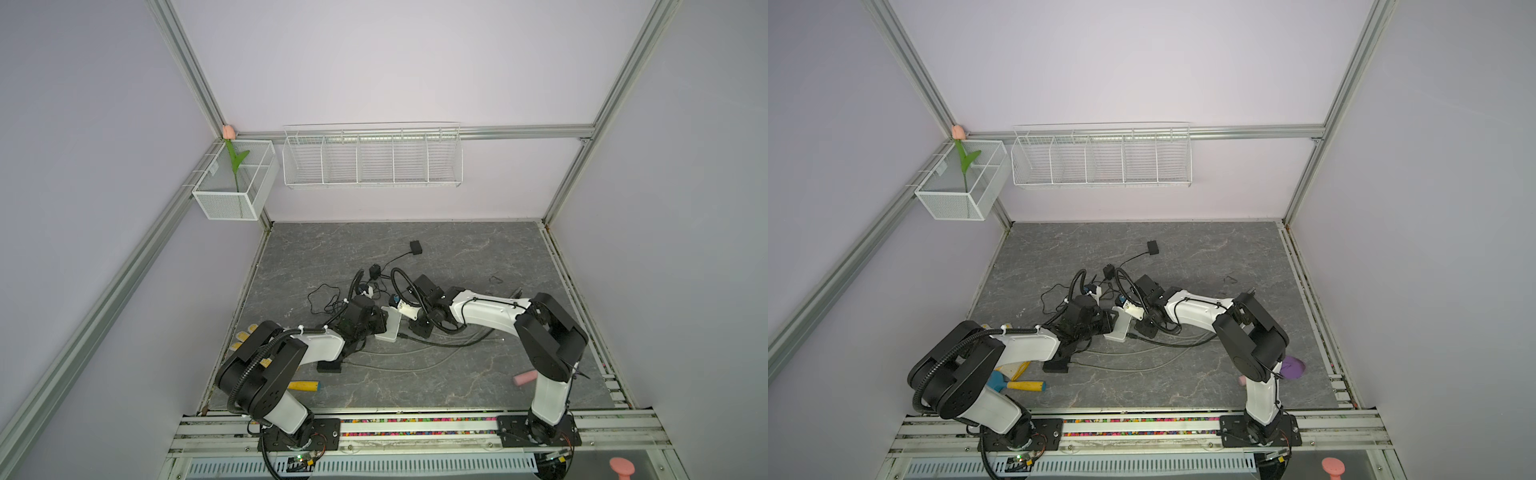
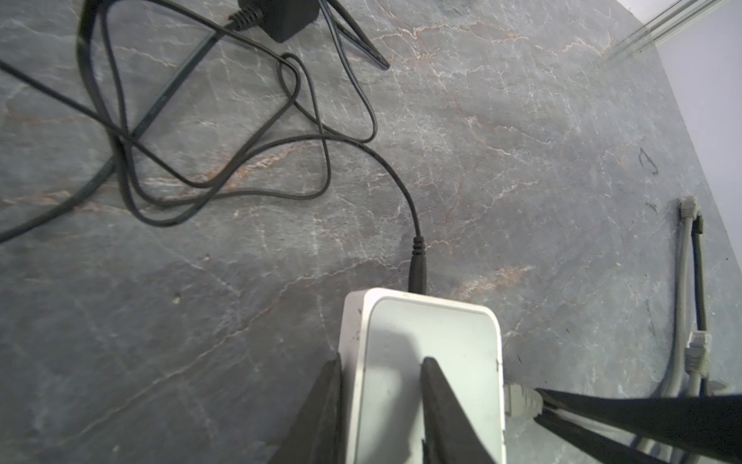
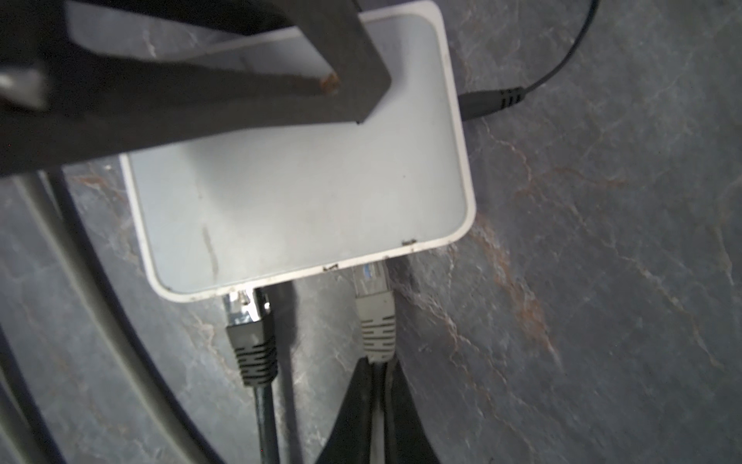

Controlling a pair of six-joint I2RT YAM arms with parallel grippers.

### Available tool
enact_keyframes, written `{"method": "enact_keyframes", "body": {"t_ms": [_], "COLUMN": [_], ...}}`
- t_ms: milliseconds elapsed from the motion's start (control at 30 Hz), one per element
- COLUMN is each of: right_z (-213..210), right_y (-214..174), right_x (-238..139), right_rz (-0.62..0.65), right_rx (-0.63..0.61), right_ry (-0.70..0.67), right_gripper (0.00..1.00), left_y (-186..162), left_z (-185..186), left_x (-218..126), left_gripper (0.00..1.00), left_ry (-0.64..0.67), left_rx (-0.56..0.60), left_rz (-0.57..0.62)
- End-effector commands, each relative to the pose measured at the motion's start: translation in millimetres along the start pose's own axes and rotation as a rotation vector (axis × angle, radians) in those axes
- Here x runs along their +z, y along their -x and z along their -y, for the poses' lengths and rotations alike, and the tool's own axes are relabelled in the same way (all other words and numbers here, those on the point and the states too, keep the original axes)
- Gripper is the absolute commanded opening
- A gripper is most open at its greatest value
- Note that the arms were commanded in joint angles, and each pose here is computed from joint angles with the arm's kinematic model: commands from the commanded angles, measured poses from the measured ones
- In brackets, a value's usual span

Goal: Insert the plug into the switch port
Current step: 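Open the right gripper off the grey plug while the left holds the router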

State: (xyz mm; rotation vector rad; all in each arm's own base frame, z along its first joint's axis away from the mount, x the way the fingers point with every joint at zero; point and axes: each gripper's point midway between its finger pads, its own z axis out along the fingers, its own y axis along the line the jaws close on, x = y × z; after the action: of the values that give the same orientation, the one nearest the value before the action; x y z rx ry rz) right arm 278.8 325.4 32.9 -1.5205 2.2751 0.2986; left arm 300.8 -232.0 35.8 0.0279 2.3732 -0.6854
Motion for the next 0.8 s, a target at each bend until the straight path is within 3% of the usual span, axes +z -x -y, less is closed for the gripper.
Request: {"method": "enact_keyframes", "body": {"t_ms": [0,233,533,767], "right_z": [-25,-22,-6,2], "right_y": [115,90,65,25], "right_x": [-57,-45,-56,-68], "right_rz": [0.454,0.361,0.282,0.199], "right_rx": [-0.167,-0.158,-0.140,-0.084], "right_ry": [0.035,0.013,-0.091,-0.140], "right_gripper": [0.12,0.20,0.25,0.41], "left_y": [-79,-69,-53,-40], "left_z": [32,22,2,-4], "left_x": [-9,-12,-26,-42], "left_gripper": [0.31,0.31,0.31,0.31], "left_ry": [-0.160,-0.137,-0.086,-0.061], "left_rx": [0.053,0.034,-0.004,-0.011], "left_rz": [-0.329,-0.311,-0.245,-0.188]}}
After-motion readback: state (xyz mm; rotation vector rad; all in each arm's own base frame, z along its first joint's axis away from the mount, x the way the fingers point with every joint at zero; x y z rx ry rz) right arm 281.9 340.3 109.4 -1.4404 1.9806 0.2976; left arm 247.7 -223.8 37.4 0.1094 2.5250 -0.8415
